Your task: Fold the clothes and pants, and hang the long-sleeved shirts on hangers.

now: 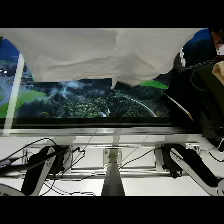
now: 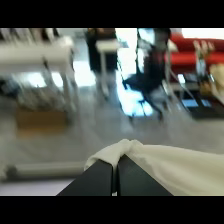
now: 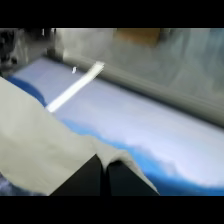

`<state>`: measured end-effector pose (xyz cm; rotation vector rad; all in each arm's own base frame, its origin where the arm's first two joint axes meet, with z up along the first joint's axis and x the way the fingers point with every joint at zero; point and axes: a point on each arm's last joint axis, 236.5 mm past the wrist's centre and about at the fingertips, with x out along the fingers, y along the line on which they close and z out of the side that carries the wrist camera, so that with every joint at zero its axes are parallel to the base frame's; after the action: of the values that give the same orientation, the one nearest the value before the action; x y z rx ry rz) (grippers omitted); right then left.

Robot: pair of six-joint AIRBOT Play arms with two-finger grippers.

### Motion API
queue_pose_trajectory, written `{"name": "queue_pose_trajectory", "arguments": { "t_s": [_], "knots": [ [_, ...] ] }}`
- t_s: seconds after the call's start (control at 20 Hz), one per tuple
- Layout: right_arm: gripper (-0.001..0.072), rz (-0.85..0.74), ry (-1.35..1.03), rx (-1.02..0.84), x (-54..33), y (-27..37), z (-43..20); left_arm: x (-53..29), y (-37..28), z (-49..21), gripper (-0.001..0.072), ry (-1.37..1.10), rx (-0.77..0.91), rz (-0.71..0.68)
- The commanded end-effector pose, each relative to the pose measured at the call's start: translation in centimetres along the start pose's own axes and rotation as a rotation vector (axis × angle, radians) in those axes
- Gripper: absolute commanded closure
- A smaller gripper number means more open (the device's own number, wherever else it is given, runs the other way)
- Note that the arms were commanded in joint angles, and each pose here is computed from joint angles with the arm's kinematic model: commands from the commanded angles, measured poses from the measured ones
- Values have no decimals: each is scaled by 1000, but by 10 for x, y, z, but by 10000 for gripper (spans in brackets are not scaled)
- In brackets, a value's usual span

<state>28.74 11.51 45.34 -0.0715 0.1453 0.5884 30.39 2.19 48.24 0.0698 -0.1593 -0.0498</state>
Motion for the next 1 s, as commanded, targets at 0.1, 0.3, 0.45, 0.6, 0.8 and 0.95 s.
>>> {"name": "queue_pose_trajectory", "arguments": {
  "t_s": [0.1,0.3,0.45,0.6,0.8,0.95],
  "knots": [
    [699,-90,-240,-156,-84,52,63,-67,1,55,699,-134,127,160],
    [699,-74,-23,43,-29,7,8,-11,22,-64,699,270,39,82],
    [699,10,205,304,53,-38,-75,46,28,-198,699,617,-24,-69],
    [699,60,410,538,131,-80,-179,98,13,-314,698,830,-107,-188],
    [699,9,594,697,213,-125,-312,138,-7,-444,698,992,-189,-230],
    [698,-35,662,761,259,-136,-392,148,-28,-509,698,1065,-210,-249]
  ]
}}
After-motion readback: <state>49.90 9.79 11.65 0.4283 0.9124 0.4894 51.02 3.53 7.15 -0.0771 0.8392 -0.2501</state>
